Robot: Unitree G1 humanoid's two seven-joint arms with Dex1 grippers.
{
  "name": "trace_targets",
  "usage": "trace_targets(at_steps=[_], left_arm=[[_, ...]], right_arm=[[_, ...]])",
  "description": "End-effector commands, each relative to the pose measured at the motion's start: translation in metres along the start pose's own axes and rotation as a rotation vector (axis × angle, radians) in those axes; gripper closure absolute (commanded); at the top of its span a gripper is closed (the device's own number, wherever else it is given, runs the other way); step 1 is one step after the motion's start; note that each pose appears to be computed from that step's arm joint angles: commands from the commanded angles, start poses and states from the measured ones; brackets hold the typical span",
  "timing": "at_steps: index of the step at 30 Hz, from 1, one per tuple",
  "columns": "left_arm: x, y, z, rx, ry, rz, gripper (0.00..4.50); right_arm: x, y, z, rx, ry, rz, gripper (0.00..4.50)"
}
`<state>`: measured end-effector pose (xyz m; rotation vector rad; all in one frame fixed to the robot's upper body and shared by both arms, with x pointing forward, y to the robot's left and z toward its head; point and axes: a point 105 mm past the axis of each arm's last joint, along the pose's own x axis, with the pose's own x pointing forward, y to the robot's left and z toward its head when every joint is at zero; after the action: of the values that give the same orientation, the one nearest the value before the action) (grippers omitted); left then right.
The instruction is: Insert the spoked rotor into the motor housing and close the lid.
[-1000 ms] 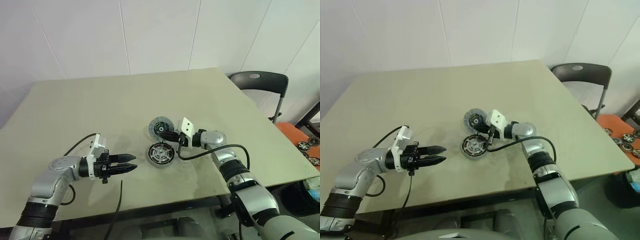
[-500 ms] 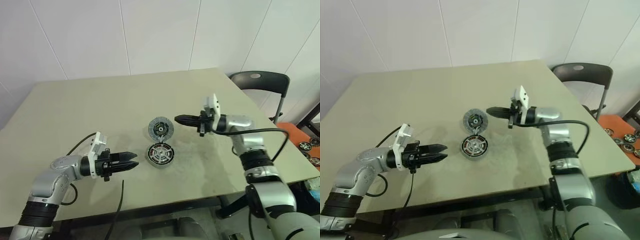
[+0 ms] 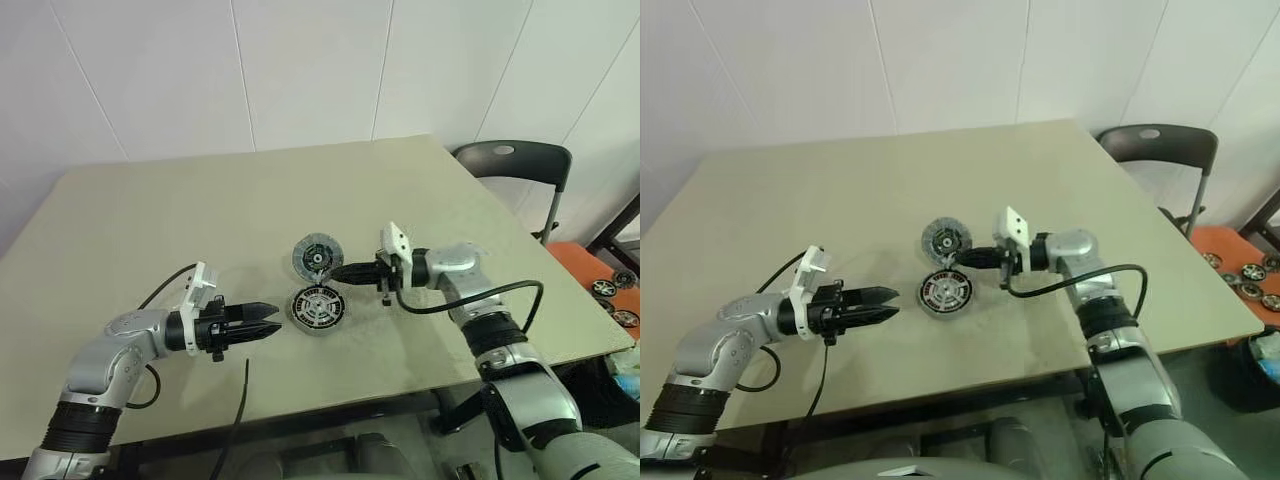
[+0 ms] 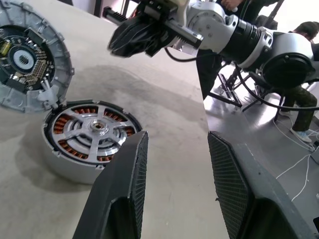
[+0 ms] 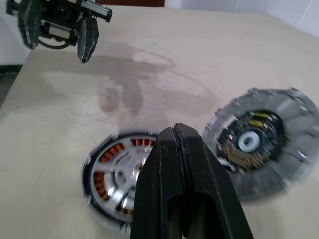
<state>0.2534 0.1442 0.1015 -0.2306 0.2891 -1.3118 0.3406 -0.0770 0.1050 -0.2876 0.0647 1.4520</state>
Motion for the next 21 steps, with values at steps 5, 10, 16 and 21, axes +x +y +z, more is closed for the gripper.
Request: trace_targets(at_steps=[5, 10, 16, 21], left_arm=[[-0.003, -0.003, 0.014, 0.045, -0.018, -0.002, 2.44], [-0.003, -0.004, 0.014, 0.042, -0.017, 0.001, 2.44], [-0.004, -0.003, 0.012, 0.037, -0.012, 0.005, 2.44], [-0.004, -0.003, 0.012, 0.043, -0.015, 0.012, 2.44]], right_arm=[[0.013, 0.009, -0.009, -0.056, 0.030, 0.021, 4.50], [0.018, 0.013, -0.017, -0.040, 0.037, 0.023, 4.50], [0.034, 0.020, -0.041, -0.018, 0.118, 0.015, 4.50], [0.032, 0.009, -0.066, -0.083, 0.257, -0.070, 4.50]])
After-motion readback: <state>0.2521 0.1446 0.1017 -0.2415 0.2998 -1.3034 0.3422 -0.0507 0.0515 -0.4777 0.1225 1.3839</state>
